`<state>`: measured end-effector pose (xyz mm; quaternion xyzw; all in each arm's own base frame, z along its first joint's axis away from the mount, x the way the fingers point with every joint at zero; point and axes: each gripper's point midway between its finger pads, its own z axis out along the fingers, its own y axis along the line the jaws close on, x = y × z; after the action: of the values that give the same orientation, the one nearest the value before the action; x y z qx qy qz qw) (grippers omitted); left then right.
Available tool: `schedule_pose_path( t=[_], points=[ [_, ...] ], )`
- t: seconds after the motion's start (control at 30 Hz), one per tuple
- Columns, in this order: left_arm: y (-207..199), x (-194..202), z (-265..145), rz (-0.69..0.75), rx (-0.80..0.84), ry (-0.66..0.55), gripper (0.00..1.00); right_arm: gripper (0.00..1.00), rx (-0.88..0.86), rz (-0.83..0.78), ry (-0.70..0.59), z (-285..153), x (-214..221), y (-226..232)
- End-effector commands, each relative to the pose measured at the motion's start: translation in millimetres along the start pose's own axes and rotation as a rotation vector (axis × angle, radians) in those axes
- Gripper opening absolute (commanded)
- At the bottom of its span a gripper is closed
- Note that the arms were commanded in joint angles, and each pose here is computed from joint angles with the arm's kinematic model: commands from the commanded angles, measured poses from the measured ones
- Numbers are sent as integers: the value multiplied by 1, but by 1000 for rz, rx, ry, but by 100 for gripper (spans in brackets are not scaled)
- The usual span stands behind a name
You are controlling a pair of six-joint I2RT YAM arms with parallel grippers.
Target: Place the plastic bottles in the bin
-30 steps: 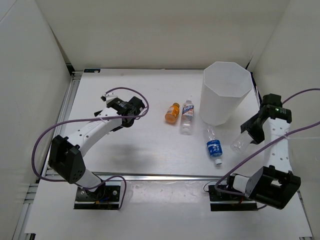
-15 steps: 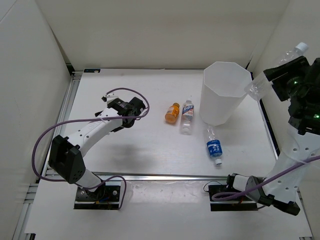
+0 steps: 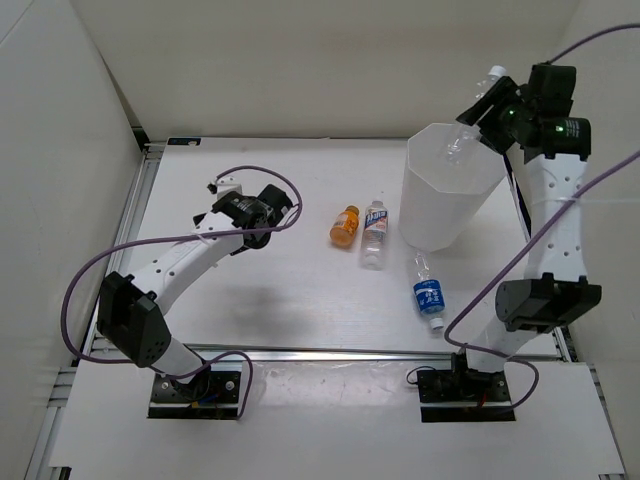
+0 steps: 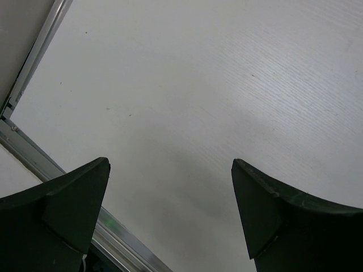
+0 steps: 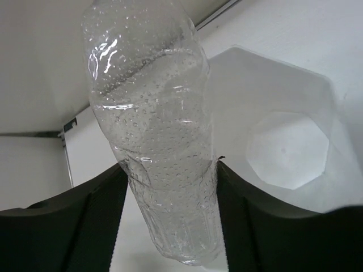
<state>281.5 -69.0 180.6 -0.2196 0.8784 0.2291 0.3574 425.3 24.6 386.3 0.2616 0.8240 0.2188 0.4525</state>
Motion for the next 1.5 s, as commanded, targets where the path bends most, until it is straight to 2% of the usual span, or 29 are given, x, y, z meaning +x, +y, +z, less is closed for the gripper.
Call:
schedule_pose_path(
  t=[0.0, 0.03, 0.07, 0.1, 0.23, 0.27, 0.3, 0.37, 0.4, 0.43, 0.53, 0.83, 1.07, 1.33, 1.47],
  points=[
    [-11, -13, -10, -14, 67, -17, 99, 67, -112, -154, -144, -28, -31, 44],
    [-13, -14, -10, -14, 67, -17, 99, 79, -103, -170, -127, -23, -25, 44],
    [-16, -19, -11, -20, 81, -26, 99, 87, -76, -167, -131, -25, -24, 38],
    [-22, -19, -11, -16, 93, -18, 99, 100, -67, -183, -128, -25, -19, 37],
    [-42, -31, -21, -9, 180, -10, 99, 100, 2, -175, -125, -40, -5, 16],
    [-51, -28, -21, 53, 218, 2, 99, 100, 25, -173, -113, -45, 0, 9],
    [-71, -22, -31, 71, 332, 56, 99, 100, 36, -154, -118, -51, 2, 7],
    [-103, -28, -45, 88, 491, 83, 99, 100, -22, -152, -184, -82, -2, 18],
    [-119, -24, -48, 168, 560, 95, 99, 100, -30, -152, -171, -83, 7, 14],
    [-139, -12, -64, 211, 698, 162, 99, 100, -67, -158, -201, -103, 7, 20],
    [-178, 1, -83, 287, 894, 235, 99, 100, -100, -162, -195, -123, 18, 21],
    [-235, 17, -78, 350, 1005, 315, 99, 100, -73, -232, -132, -146, 43, 6],
    [-271, 12, -75, 282, 1018, 356, 99, 100, -79, -262, -112, -152, 47, 6],
    [-285, 4, -67, 252, 1011, 346, 99, 100, -61, -265, -66, -142, 56, -1],
    [-292, 5, -54, 307, 1009, 290, 99, 100, -65, -255, -52, -140, 59, -2]
  ],
)
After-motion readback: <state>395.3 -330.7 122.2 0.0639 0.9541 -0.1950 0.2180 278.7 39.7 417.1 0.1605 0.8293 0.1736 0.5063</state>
